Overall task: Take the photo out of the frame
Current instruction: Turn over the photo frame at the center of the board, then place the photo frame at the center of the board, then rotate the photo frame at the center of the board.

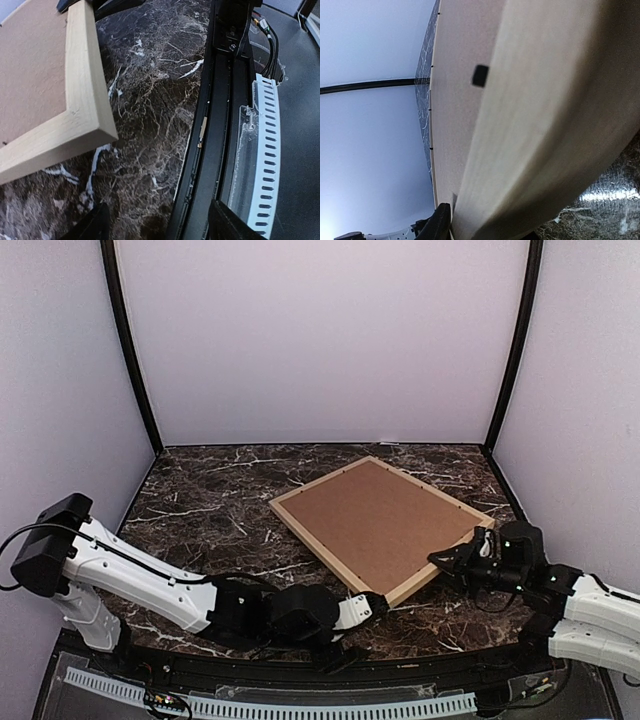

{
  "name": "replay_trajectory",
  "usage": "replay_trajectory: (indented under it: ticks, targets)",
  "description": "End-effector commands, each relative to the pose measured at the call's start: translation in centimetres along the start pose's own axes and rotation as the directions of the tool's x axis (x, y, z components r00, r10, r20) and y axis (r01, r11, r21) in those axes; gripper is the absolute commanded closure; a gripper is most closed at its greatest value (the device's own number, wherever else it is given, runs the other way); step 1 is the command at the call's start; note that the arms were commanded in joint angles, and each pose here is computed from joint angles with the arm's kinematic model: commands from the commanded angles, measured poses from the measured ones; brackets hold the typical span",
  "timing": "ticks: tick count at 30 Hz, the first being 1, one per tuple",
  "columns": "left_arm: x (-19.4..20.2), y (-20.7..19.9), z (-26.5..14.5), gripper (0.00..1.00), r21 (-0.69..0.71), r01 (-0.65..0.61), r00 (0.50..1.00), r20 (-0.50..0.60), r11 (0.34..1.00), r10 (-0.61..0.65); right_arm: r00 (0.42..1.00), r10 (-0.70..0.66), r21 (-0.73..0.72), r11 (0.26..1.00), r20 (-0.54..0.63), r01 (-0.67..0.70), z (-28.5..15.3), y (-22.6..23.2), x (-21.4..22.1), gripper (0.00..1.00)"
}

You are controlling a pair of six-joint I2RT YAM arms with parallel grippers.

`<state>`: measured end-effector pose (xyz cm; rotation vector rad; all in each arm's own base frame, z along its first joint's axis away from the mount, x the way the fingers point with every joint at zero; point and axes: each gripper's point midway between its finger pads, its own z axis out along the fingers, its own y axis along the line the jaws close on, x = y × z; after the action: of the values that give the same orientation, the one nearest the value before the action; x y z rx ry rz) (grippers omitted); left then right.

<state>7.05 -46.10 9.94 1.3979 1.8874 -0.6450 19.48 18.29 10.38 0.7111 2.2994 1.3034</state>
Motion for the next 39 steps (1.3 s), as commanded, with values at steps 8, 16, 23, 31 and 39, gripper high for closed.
replay_trajectory:
  ticks: [8, 16, 23, 31, 39]
  targets:
    - [-2.8, 7.5, -7.4, 0.23, 0.018, 0.405, 0.897, 0.186, 0.914, -0.401, 0.986, -0.115, 0.259, 0.955, -0.123, 0.144, 1.8, -7.0, 1.7, 0.61]
    - [0.2, 13.8, -9.6, 0.22, -0.103, 0.590, 0.798, 0.226, 0.801, -0.559, 0.987, -0.116, 0.375, 0.915, -0.109, 0.149, 0.9, -8.2, 1.1, 0.38]
    - [5.9, 22.0, -13.0, 0.24, -0.378, 0.780, 0.606, 0.259, 0.498, -0.752, 0.975, -0.214, 0.411, 0.884, -0.062, 0.221, -1.0, -4.7, -1.0, 0.27]
    - [8.3, 26.9, -13.9, 0.35, -0.432, 0.848, 0.461, 0.315, 0.307, -0.830, 0.869, -0.494, 0.584, 0.716, 0.038, 0.382, -2.6, 1.2, -7.8, 0.11]
    - [10.6, 28.6, -10.4, 0.52, -0.490, 0.833, 0.410, 0.233, 0.258, -0.882, 0.815, -0.577, 0.674, 0.622, 0.052, 0.398, 1.5, 2.8, -18.4, 0.18]
